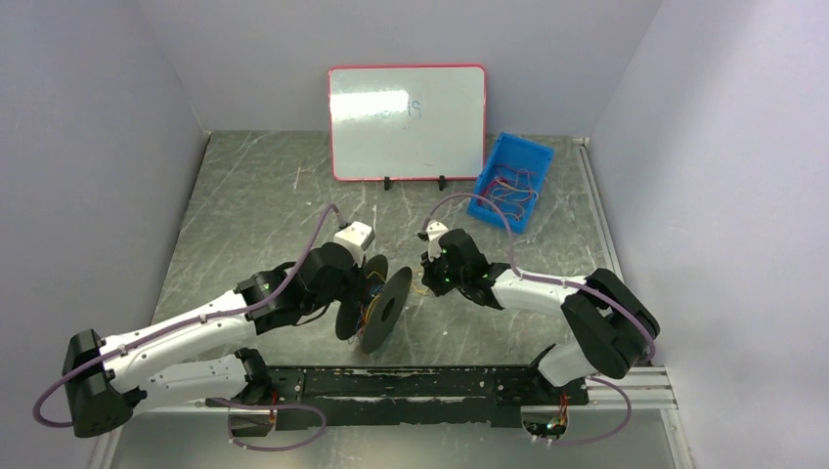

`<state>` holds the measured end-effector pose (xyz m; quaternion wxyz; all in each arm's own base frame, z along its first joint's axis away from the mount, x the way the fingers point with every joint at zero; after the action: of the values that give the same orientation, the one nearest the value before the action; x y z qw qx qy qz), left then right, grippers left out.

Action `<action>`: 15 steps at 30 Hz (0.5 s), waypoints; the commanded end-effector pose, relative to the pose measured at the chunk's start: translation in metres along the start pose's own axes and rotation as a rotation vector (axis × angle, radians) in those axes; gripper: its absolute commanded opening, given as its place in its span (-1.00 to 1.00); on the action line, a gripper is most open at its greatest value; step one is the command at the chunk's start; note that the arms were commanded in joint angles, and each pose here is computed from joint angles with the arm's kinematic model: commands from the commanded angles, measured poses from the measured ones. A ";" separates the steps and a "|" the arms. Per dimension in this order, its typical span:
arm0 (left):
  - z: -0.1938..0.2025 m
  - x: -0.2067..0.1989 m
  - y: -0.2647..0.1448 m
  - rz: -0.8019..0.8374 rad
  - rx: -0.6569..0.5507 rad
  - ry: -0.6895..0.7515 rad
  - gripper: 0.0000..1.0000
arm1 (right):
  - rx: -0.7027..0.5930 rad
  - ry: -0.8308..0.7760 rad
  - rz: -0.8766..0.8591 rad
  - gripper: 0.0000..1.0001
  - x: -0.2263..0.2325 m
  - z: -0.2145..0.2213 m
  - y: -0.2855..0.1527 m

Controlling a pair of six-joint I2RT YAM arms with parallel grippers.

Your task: Wrap the cables

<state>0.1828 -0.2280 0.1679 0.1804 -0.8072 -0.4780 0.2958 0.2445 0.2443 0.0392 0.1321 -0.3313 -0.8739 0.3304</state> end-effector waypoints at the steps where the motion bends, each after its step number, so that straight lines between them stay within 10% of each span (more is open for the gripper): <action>1: -0.004 -0.008 -0.005 0.024 0.013 -0.010 -0.86 | -0.032 0.014 -0.001 -1.00 0.000 -0.005 -0.002; 15: -0.063 -0.003 -0.046 -0.006 -0.209 -0.146 -0.86 | -0.073 0.078 -0.083 -1.00 0.017 0.000 -0.006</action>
<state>0.1824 -0.2142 0.1801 0.1720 -0.7926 -0.5030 0.2985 0.2357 0.2512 0.0406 0.1529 -0.3174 -0.8856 0.3025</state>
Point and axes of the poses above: each gripper's point midway between its finger pads, its own y axis out along the fingers, its own x axis along the line the jaws close on, z = x × y, the point moved 1 cm from there along -y, back along the fingers, and after that the axes turned 11 degrees about -y, right-handed, at the moved point
